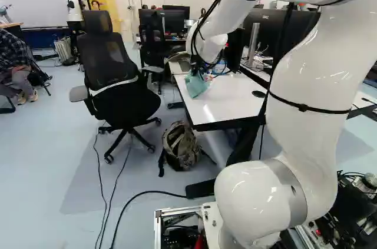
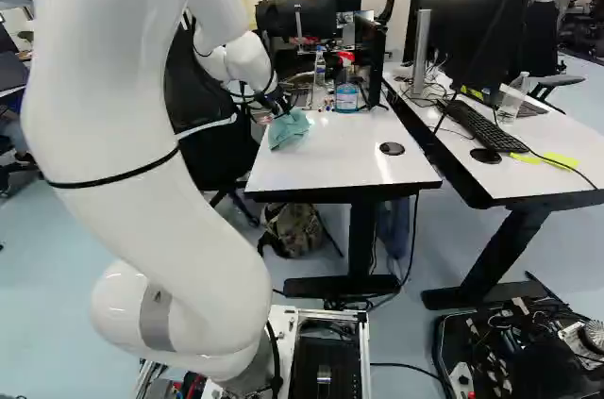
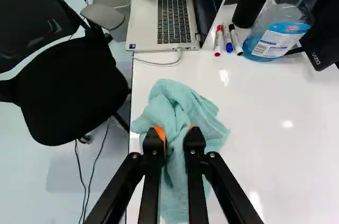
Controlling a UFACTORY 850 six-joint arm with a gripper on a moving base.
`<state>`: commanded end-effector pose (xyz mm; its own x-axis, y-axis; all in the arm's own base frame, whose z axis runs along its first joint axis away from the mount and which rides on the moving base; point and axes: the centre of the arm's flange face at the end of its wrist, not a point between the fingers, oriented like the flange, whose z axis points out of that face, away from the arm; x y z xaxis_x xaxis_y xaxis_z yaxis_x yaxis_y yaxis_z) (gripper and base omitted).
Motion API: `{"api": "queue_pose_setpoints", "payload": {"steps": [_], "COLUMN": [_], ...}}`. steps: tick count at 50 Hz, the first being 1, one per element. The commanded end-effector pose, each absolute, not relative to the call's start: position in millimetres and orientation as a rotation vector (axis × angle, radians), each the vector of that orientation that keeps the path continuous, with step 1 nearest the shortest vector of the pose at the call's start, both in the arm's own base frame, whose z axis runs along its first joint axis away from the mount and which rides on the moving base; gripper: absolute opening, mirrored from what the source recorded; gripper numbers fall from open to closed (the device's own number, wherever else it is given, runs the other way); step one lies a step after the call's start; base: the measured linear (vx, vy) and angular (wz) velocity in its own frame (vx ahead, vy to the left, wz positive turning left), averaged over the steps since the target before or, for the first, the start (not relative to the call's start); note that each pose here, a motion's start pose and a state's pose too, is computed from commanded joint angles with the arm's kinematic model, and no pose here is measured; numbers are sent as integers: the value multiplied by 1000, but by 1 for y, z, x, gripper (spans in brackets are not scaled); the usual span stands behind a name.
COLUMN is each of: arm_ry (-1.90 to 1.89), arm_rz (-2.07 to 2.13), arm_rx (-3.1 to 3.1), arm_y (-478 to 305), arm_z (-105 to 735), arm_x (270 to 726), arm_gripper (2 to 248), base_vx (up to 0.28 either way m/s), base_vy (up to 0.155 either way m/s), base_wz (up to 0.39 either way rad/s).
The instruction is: Clean the table with the green towel
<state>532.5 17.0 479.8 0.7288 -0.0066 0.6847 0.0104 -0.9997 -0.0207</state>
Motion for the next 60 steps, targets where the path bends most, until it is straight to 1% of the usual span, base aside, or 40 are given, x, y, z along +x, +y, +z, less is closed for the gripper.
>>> {"api": "queue_pose_setpoints", "payload": {"steps": [60], "arm_ry": [-3], "arm_rz": [-1040], "arm_rx": [-2942], "arm_y": [17], "arm_z": [438], "arm_x": [545], "arm_gripper": [51], "base_vx": [0], "base_vy": [0], "base_wz": [0]}}
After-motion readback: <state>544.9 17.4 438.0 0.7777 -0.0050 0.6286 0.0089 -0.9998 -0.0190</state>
